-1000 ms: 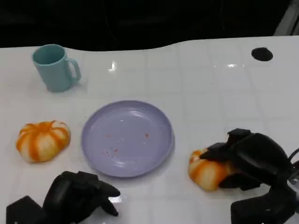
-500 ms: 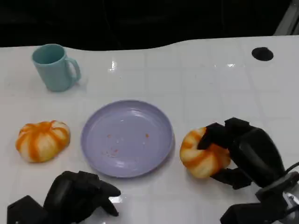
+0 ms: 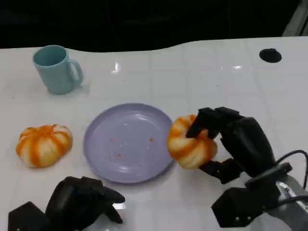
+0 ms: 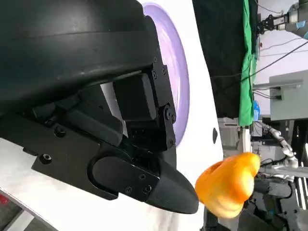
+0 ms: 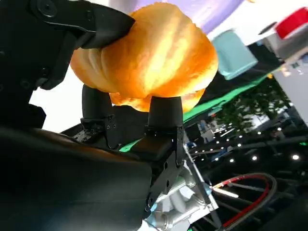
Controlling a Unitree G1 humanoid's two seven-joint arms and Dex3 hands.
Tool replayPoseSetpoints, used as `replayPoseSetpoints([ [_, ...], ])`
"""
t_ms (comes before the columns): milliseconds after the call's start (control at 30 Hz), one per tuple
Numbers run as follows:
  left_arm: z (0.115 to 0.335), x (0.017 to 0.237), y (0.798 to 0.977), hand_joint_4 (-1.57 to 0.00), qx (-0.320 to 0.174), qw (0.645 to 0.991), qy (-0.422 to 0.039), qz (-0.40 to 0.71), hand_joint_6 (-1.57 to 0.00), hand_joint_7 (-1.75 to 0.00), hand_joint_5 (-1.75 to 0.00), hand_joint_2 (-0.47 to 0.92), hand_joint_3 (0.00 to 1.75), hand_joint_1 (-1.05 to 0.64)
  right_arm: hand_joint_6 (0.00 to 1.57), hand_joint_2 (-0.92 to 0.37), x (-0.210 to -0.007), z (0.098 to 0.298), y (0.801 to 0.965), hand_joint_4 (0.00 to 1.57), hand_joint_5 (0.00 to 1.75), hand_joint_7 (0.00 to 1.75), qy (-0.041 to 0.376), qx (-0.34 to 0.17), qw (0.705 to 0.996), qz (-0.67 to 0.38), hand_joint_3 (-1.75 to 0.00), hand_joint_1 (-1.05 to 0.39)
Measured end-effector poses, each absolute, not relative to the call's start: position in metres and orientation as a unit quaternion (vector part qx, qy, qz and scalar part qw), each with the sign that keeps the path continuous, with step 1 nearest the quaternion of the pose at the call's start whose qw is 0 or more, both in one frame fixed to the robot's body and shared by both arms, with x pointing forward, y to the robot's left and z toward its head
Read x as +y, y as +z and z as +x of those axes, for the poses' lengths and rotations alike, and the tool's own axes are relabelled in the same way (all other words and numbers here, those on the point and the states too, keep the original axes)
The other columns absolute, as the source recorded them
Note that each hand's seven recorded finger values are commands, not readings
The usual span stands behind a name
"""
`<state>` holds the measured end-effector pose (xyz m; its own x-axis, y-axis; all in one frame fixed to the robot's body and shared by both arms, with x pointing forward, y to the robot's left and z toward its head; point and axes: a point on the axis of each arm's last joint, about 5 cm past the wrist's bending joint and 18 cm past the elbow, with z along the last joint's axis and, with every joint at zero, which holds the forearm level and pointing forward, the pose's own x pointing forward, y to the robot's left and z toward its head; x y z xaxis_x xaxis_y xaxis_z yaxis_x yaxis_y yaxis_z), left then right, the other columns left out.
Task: Grasp the bread from the table and place it into the plate.
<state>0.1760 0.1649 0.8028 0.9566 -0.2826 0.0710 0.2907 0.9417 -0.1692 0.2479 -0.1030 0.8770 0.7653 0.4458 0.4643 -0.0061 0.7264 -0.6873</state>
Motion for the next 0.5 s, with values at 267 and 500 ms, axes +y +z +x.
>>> replayPoseSetpoints([
  [267,0.175,0.165,0.803,-1.4,-0.022,0.985,-0.145,-0.089,-1.57,-0.22,-0.85,0.92,0.0,-1.05,0.79,-0.14,-0.076,0.261,0.89,1.01,1.75,1.73,0.14,-0.328,0.871,-0.336,-1.52,-0.03],
  [500,0.175,0.164,0.803,-1.4,-0.023,0.985,-0.149,-0.086,-1.57,-0.23,-0.84,0.92,0.0,-1.05,0.84,-0.2,-0.056,0.269,0.894,0.98,1.75,1.59,0.165,-0.325,0.863,-0.35,-1.43,-0.04],
])
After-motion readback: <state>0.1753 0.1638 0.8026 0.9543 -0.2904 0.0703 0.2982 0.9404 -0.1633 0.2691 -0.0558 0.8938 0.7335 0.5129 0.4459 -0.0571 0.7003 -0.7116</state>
